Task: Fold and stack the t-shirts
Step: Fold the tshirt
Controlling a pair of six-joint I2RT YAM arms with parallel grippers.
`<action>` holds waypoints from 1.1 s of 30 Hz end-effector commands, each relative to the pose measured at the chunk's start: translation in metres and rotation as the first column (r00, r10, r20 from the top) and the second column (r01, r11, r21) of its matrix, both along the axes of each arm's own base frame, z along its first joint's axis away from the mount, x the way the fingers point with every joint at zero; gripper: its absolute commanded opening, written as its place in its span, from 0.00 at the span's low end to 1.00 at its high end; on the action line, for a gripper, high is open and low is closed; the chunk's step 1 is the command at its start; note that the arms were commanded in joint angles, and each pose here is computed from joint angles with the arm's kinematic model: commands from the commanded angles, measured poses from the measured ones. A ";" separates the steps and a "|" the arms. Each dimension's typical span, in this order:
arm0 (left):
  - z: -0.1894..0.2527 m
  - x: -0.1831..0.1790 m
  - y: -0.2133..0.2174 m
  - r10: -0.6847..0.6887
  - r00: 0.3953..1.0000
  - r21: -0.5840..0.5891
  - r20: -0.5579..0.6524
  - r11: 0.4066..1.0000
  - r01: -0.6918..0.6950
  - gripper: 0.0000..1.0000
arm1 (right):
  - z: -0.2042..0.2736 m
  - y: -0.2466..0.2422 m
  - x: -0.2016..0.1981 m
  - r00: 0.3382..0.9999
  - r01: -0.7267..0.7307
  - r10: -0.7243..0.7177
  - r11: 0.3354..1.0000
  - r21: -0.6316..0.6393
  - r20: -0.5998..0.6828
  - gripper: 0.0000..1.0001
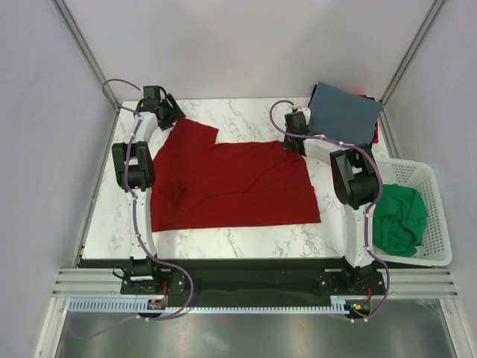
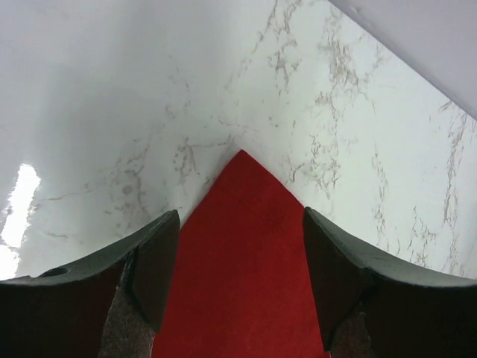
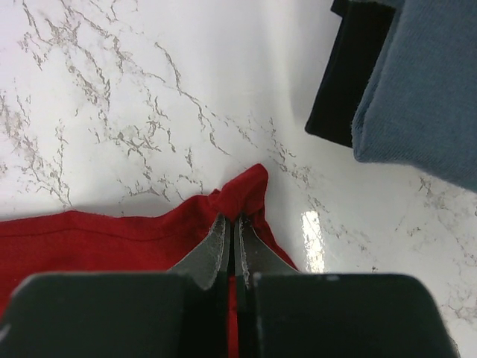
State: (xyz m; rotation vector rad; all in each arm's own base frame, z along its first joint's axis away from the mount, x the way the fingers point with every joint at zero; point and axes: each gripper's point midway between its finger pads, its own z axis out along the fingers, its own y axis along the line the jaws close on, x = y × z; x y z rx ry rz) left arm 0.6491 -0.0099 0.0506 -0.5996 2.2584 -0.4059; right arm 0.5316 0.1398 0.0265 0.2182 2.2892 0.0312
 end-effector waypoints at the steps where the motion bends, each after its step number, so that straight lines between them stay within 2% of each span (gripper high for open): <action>1: -0.014 -0.005 -0.033 -0.078 0.996 -0.039 -0.037 0.996 0.076 0.73 | 0.001 0.006 -0.003 0.999 -0.035 0.035 0.999 0.016 -0.007 0.00; 3: -0.017 -0.007 -0.036 -0.094 0.995 -0.020 -0.042 0.995 0.093 0.74 | 0.000 0.005 -0.003 0.999 -0.032 0.033 0.999 0.024 -0.011 0.00; 5: -0.018 -0.010 -0.058 -0.129 0.991 -0.002 -0.044 0.992 0.129 0.74 | -0.001 0.004 -0.003 0.999 -0.031 0.032 0.999 0.033 -0.015 0.00; 8: -0.022 -0.013 -0.058 -0.125 0.990 -0.002 -0.057 0.992 0.126 0.72 | -0.002 0.002 -0.002 0.999 -0.027 0.028 0.999 0.044 -0.018 0.00; 13: -0.034 -0.018 -0.060 -0.136 0.987 -0.002 -0.081 0.991 0.137 0.55 | -0.008 0.000 -0.002 0.999 -0.022 0.024 0.997 0.071 -0.032 0.00; 14: -0.037 -0.019 -0.061 -0.142 0.986 -0.010 -0.087 0.990 0.142 0.51 | -0.008 -0.001 -0.002 0.999 -0.021 0.023 0.997 0.074 -0.032 0.00; 17: -0.037 -0.017 -0.059 -0.132 0.988 -0.002 -0.085 0.991 0.132 0.29 | -0.009 -0.002 -0.002 0.999 -0.020 0.022 0.997 0.074 -0.036 0.00; 18: -0.036 -0.016 -0.059 -0.130 0.988 0.001 -0.082 0.991 0.130 0.14 | -0.008 -0.003 -0.002 0.999 -0.019 0.022 0.997 0.076 -0.036 0.00; 19: -0.035 -0.016 -0.059 -0.131 0.988 0.002 -0.079 0.991 0.131 0.05 | -0.008 -0.002 -0.002 0.999 -0.021 0.023 0.997 0.076 -0.035 0.00; 20: -0.033 -0.015 -0.060 -0.138 0.988 0.001 -0.073 0.990 0.139 0.02 | -0.007 -0.001 -0.001 0.999 -0.022 0.024 0.997 0.078 -0.032 0.00; 25: 0.005 -0.017 -0.057 -0.136 0.990 0.004 -0.031 0.991 0.136 0.02 | -0.002 0.002 -0.001 0.998 -0.059 0.061 0.995 0.084 -0.022 0.00; 30: 0.062 -0.030 -0.040 -0.117 0.993 0.037 0.029 0.993 0.116 0.02 | 0.033 0.010 -0.004 0.992 -0.129 0.126 0.987 0.095 0.031 0.00; 31: 0.087 -0.034 -0.037 -0.121 0.990 0.052 0.067 0.992 0.117 0.02 | 0.039 0.010 -0.006 0.990 -0.135 0.132 0.986 0.093 0.037 0.00; 33: 0.090 -0.047 -0.036 -0.125 0.991 0.059 0.052 0.991 0.122 0.02 | 0.055 0.010 -0.009 0.987 -0.155 0.150 0.984 0.091 0.055 0.00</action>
